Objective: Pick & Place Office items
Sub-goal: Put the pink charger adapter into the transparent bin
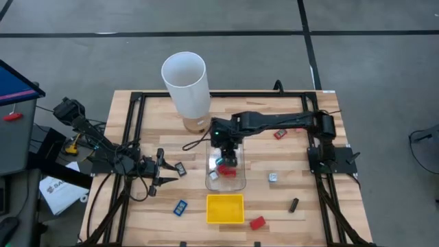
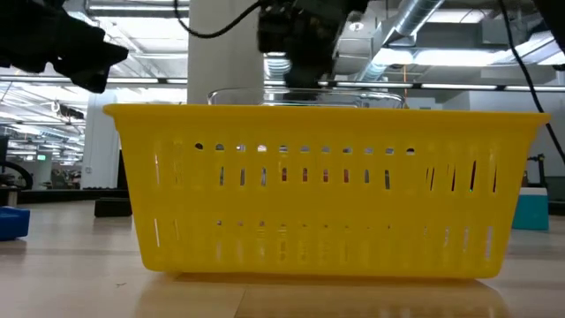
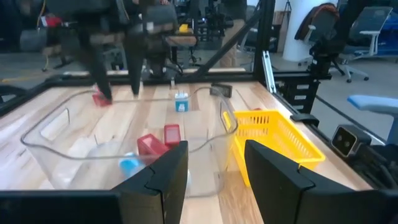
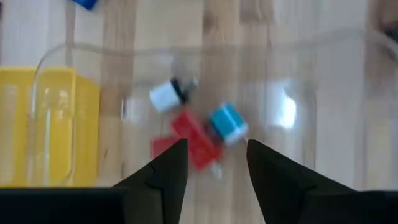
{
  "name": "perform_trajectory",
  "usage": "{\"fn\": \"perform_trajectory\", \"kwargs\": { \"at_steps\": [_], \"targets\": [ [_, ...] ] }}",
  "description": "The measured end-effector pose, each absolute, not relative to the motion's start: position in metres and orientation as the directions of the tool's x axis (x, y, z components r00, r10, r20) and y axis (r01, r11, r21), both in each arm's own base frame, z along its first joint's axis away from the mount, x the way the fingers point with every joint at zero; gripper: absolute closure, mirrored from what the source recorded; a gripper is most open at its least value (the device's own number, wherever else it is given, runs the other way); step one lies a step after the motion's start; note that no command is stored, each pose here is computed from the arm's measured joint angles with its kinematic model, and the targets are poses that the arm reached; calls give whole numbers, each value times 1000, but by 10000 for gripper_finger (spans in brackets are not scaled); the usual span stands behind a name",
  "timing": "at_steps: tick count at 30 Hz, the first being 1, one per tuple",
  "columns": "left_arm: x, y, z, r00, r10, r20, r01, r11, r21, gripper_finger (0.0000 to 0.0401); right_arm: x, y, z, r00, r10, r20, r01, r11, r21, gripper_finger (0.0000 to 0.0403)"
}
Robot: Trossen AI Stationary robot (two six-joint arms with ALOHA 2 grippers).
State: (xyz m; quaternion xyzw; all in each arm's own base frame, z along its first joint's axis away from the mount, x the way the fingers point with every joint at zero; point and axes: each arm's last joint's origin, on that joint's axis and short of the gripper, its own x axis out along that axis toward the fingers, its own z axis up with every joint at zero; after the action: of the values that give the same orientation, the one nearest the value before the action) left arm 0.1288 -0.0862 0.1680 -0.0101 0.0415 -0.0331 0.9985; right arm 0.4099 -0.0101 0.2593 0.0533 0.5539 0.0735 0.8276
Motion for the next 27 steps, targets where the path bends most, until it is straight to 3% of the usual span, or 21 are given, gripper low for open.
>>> {"fn": "perform_trajectory", "kwargs": {
  "at_steps": [7,14,21,27],
  "targets": [
    [128,-86,160,987,-76,-140,74,997,-14,247,370,6,296,290,27,-957,65,997,48,247],
    [120,-78,143,988,-40,-152,37,999,-23,247,332,2,328,255,-217,-942,329,936,-126,211],
    [120,-77,142,989,-19,-146,12,999,-47,247,263,-29,309,177,-357,-917,651,741,-163,169],
    [120,-78,147,994,-23,-103,15,997,-74,247,188,-78,273,17,-369,-929,886,437,-157,159]
  ]
}}
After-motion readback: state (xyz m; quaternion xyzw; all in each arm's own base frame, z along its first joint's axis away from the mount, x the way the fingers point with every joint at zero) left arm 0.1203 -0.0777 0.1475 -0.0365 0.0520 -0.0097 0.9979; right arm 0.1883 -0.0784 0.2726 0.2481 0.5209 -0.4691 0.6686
